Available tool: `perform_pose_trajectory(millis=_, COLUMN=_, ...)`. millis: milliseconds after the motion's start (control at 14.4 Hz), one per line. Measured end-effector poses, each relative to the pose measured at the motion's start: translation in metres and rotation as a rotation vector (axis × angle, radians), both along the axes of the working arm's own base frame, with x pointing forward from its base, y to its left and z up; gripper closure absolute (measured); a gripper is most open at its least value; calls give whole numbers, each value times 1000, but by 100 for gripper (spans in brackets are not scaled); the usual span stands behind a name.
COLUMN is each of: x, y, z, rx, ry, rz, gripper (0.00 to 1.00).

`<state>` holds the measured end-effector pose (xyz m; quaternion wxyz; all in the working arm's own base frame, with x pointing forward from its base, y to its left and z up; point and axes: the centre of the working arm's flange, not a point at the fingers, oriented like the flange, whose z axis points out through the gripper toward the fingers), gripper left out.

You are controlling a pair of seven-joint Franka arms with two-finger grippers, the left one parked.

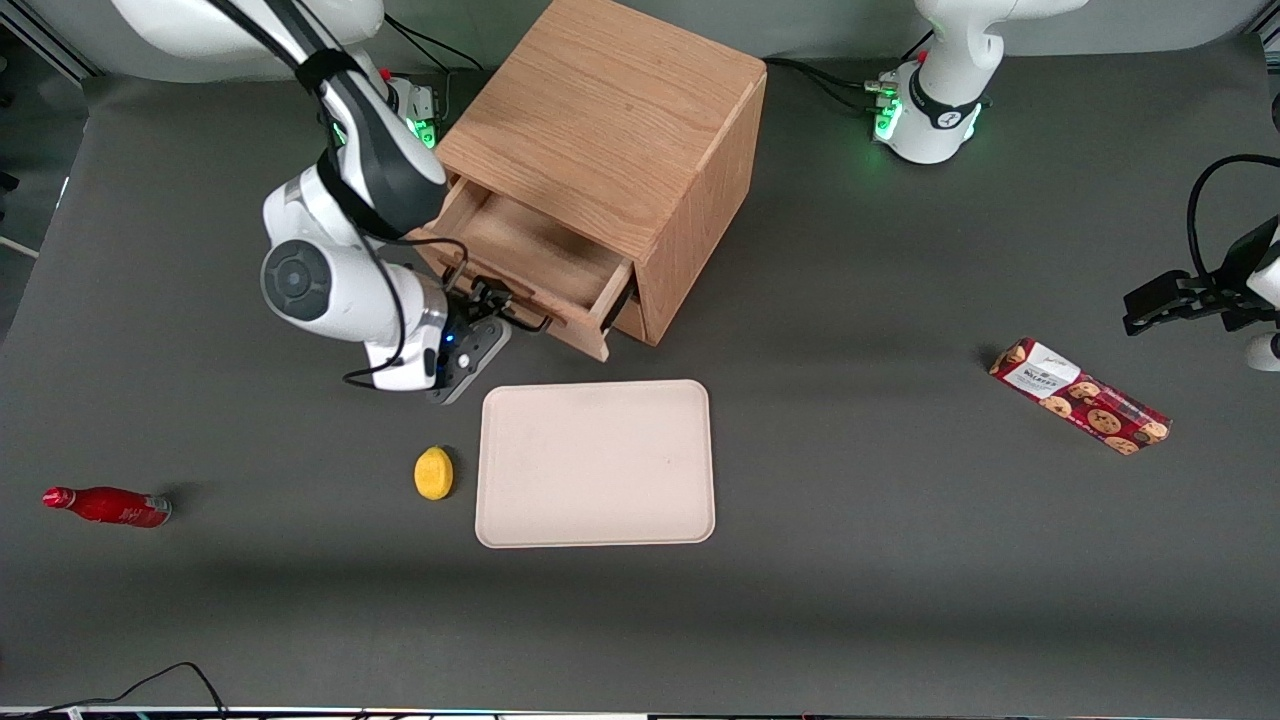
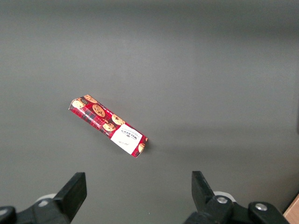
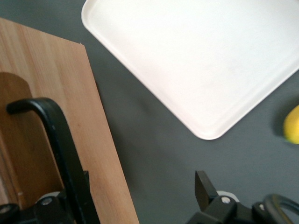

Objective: Open upper drawer
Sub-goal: 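Pull the handle outward from the cabinet with the right gripper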

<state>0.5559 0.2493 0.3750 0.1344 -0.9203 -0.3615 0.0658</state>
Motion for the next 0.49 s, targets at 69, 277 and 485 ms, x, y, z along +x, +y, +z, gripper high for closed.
perform_pose_trajectory(millis=69, x=6, y=-7, z=0, rx=4, ry=-7, rz=2, gripper=0)
perform_pose_trajectory(millis=277, x=28, y=-31, z=4, rx=16, ry=-31, rz=18, gripper=0)
perform_pose_trajectory(millis=485, x=56, y=-59, z=13, rx=23, ry=-31, rz=17, gripper=0)
